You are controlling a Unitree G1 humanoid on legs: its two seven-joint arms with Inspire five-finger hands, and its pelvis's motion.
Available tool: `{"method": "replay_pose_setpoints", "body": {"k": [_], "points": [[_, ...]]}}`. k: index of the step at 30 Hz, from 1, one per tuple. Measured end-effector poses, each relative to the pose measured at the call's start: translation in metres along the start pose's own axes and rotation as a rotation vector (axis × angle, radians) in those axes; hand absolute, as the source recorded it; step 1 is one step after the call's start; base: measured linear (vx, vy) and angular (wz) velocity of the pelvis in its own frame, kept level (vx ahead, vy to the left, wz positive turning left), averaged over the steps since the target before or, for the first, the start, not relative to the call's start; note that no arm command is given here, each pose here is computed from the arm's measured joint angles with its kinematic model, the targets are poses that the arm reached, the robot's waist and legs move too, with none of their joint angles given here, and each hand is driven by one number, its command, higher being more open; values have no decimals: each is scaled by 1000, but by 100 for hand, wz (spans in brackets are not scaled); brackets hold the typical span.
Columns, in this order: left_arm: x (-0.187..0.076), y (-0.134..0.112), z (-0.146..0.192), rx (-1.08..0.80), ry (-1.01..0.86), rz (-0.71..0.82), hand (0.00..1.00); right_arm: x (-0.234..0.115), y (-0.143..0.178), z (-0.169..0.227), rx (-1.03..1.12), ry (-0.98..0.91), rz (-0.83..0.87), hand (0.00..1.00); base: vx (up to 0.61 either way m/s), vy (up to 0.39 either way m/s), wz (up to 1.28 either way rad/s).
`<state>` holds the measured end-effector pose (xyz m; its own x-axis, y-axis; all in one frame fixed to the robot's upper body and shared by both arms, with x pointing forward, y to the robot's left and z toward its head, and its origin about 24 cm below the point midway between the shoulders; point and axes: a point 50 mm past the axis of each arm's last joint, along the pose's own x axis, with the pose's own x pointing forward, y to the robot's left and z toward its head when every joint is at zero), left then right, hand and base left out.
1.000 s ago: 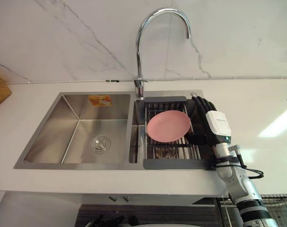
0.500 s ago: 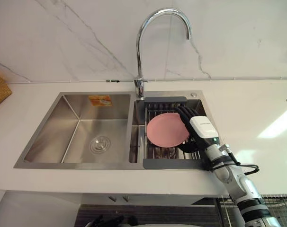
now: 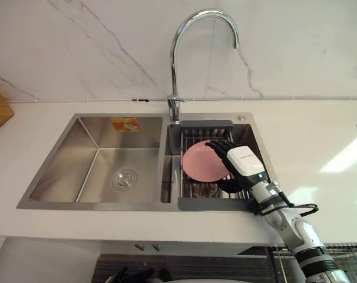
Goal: Walk over to the sink, pick up the cup, carry it to the dishwasher, place the cup inside the dishwasher, then close the dishwasher door
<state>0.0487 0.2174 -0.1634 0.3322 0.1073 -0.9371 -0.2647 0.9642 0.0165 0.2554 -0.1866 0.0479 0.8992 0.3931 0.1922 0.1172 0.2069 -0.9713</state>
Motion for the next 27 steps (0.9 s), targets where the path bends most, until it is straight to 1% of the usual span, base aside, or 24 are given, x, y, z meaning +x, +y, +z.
{"method": "replay_pose_setpoints", "body": {"k": [6, 7, 11, 14, 17, 21, 24, 27], "points": [[0, 0, 0, 0, -18, 11, 100, 0, -9, 2, -41, -19, -172, 0, 0, 0, 2], [-1, 0, 0, 0, -30, 17, 100, 0, -15, 3, -42, -25, -241, 0, 0, 0, 7], [-1, 0, 0, 0, -37, 18, 100, 0, -27, -1, -44, 5, -361, 0, 0, 0, 4], [-1, 0, 0, 0, -41, 18, 100, -1, -35, -6, -50, 34, -405, 0, 0, 0, 0], [-1, 0, 0, 0, -43, 19, 100, -1, -39, -11, -25, 61, -413, 0, 0, 0, 0], [-1, 0, 0, -2, -42, 19, 100, 1, -41, -11, 71, 82, -362, 0, 0, 0, 0], [-1, 0, 0, -2, -42, 20, 100, 2, -46, -6, 144, 75, -357, 0, 0, 0, 0], [-1, 0, 0, -4, -44, 23, 100, 5, -54, 0, 174, 48, -363, 0, 0, 0, 0]]}}
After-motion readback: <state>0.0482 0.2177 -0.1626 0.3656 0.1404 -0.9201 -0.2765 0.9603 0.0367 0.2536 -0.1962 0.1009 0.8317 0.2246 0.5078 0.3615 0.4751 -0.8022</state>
